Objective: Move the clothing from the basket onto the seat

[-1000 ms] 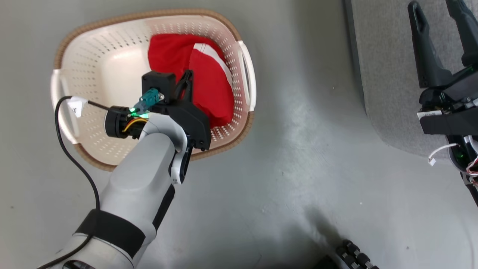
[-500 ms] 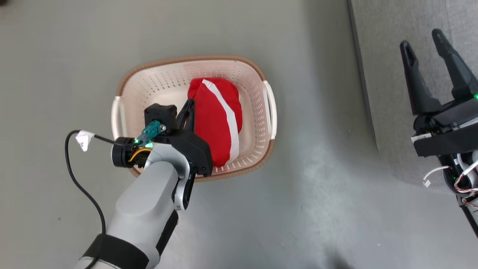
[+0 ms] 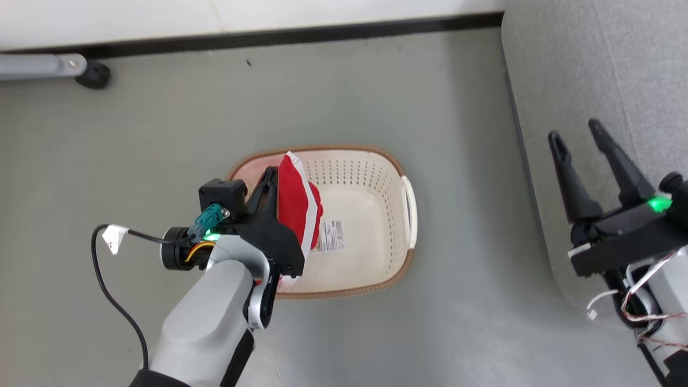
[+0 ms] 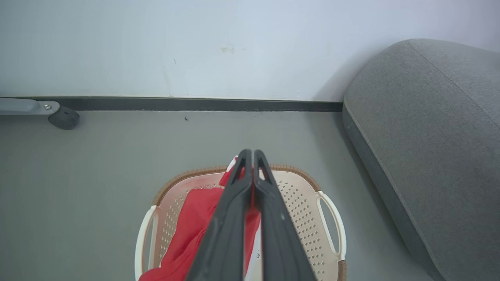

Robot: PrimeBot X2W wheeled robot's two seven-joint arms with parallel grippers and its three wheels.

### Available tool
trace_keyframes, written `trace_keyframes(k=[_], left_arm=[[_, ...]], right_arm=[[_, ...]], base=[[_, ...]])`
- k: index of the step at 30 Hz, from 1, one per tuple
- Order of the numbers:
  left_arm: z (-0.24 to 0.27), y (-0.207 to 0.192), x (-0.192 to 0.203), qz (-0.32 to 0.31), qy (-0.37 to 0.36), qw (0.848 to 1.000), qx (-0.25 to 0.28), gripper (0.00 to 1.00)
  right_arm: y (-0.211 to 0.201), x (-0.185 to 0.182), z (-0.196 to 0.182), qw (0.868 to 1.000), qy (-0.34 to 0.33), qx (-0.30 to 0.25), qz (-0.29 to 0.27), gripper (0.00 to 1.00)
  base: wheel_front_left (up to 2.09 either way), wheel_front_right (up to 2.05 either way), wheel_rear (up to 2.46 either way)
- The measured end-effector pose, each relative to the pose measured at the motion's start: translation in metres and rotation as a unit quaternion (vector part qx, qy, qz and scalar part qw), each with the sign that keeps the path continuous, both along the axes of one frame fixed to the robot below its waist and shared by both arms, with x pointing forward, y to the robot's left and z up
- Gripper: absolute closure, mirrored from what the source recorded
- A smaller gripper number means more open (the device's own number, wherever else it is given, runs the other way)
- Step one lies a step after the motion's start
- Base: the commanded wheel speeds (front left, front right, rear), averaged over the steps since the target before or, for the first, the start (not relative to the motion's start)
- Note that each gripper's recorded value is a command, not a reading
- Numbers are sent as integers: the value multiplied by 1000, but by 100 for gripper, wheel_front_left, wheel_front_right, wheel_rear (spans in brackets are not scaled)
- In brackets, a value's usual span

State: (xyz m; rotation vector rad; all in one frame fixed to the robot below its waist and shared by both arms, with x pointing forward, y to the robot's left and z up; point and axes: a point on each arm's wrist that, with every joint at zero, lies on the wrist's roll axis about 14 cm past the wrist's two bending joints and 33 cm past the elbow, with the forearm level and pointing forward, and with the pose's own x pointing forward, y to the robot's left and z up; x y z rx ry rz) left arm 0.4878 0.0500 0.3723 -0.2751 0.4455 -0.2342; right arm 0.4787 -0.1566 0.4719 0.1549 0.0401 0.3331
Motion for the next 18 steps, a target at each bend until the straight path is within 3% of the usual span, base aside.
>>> trace_keyframes(k=[8, 18], left_arm=[[67, 8, 1, -10, -97, 995, 4, 100], [149, -3, 0, -50, -219, 974, 5, 100]], right_arm=[[18, -21, 19, 1000, -18, 9, 12, 0], [31, -31, 37, 999, -39, 10, 23, 0]], base=[[0, 0, 0], [0, 0, 0]])
